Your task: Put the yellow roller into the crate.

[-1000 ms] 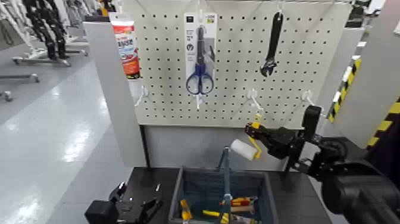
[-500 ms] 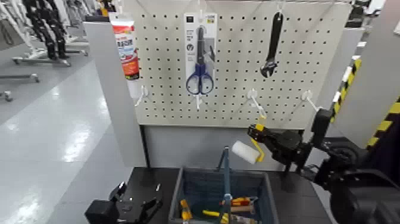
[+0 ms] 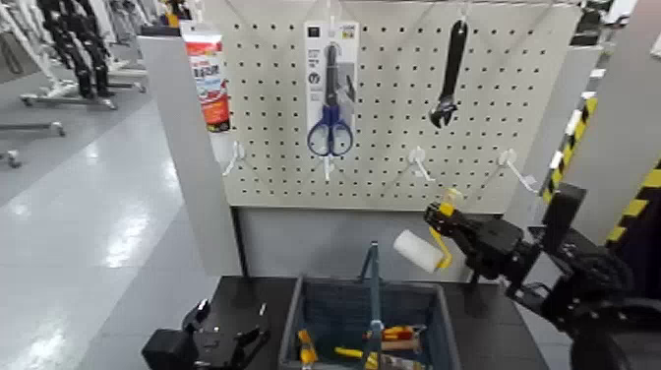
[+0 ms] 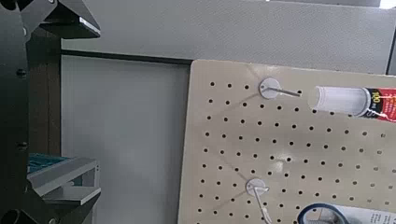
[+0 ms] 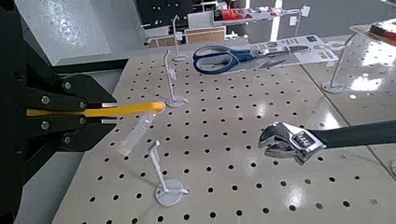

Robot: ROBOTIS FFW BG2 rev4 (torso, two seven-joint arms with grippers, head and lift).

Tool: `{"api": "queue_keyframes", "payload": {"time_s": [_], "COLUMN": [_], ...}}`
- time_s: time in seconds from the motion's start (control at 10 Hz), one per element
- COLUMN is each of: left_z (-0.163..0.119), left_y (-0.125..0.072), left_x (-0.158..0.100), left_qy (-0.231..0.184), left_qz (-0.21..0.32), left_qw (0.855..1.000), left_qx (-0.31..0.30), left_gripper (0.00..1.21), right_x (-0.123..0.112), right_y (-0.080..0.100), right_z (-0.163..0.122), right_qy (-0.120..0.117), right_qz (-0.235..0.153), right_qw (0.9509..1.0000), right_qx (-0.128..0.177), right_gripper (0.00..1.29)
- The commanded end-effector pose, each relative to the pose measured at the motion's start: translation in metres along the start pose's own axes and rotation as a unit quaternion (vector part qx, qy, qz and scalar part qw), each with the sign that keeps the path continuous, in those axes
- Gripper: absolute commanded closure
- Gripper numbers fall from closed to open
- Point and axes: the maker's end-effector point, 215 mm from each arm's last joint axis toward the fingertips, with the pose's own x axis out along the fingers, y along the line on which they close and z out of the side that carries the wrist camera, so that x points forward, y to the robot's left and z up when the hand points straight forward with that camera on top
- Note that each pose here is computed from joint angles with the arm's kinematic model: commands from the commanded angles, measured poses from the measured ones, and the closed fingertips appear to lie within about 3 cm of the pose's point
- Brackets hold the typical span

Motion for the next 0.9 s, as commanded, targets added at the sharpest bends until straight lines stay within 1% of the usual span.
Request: {"api": "queue_keyframes", "payload": {"time_s": [0.1, 0.4, 0.5, 0.7, 0.9], "left_z": [0.0, 0.0, 0.0, -0.001, -0.001], "left_y": [0.0, 0.0, -0.001, -0.001, -0.001], "left_x": [0.001, 0.001, 0.001, 0.0, 0.0], "left_qy": [0.0, 0.0, 0.0, 0.001, 0.001], "left_qz": [-0.001, -0.001, 0.0, 0.0, 0.0], "left_qw": [1.0, 1.0, 1.0, 1.0, 1.0], "left_qx": [0.001, 0.001, -0.001, -0.001, -0.001], "left_gripper": [0.12, 0.12, 0.13, 0.13, 0.13], "right_x": [-0.016, -0.021, -0.02, -0.017, -0.013], "right_y": [0.004, 0.011, 0.015, 0.024, 0.033], "right_z": [-0.011, -0.044, -0.059, -0.086, -0.107], "right_qy": [0.001, 0.008, 0.013, 0.026, 0.034], "right_qz": [-0.011, -0.017, -0.017, -0.013, -0.008], "right_qw": [0.9996, 0.9968, 0.9949, 0.9911, 0.986], "right_qx": [0.025, 0.078, 0.098, 0.13, 0.163], "right_gripper": [1.26, 1.26, 1.26, 1.26, 1.26]}}
